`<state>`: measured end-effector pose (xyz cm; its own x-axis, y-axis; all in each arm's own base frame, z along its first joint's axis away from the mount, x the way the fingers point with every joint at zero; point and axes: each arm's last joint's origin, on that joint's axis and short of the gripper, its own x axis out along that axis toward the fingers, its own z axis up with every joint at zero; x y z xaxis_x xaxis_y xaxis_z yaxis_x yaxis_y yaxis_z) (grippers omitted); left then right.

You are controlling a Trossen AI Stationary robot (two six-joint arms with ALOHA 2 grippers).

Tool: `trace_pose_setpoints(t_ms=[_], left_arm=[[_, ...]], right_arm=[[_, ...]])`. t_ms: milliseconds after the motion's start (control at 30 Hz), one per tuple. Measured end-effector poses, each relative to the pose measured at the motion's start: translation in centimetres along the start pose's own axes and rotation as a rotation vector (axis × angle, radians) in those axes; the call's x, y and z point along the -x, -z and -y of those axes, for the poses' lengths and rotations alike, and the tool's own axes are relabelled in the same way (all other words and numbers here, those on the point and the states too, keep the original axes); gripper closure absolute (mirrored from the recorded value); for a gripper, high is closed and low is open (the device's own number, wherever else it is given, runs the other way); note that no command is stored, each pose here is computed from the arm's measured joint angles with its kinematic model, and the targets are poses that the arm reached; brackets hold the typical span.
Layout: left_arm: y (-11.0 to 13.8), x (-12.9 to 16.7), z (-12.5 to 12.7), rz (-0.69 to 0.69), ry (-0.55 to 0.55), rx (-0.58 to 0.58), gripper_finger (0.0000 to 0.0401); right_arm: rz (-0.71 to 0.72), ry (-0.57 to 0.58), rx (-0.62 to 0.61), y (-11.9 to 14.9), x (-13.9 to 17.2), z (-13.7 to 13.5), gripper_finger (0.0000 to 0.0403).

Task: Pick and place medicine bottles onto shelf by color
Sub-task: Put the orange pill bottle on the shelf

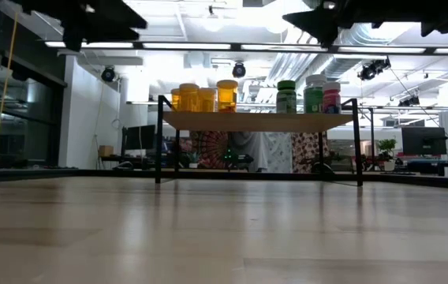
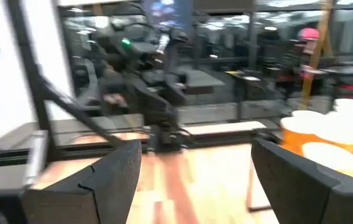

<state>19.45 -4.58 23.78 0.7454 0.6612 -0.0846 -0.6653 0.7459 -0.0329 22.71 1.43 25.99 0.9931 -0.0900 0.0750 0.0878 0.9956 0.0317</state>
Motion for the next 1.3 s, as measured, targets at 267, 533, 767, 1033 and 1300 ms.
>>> trace_pose_setpoints(t_ms=[267, 533, 767, 1033, 1300], left_arm=[[-1.4, 2.2, -2.8, 0.132, 0.263, 0.139, 0.0389], [-1.4, 2.6, -2.8, 0.136, 0.291, 0.129, 0.0398], [-1.5, 2.7, -2.7, 0.138, 0.283, 0.134, 0.04], [-1.5, 2.7, -2.7, 0.138, 0.282, 0.135, 0.04], [-1.5, 2.7, -2.8, 0.138, 0.281, 0.135, 0.0401]], right_arm=[[-0.127, 0.227, -0.004, 0.9, -3.8, 0.8, 0.017], [-0.388, 0.436, 0.026, 3.3, -9.2, 2.0, 0.0387], [-0.414, 0.519, 0.004, 4.7, -11.3, 3.6, 0.0399], [-0.411, 0.651, 0.078, 5.2, -11.6, 3.8, 0.0402], [-0.392, 0.655, 0.08, 5.0, -11.7, 4.4, 0.0403]])
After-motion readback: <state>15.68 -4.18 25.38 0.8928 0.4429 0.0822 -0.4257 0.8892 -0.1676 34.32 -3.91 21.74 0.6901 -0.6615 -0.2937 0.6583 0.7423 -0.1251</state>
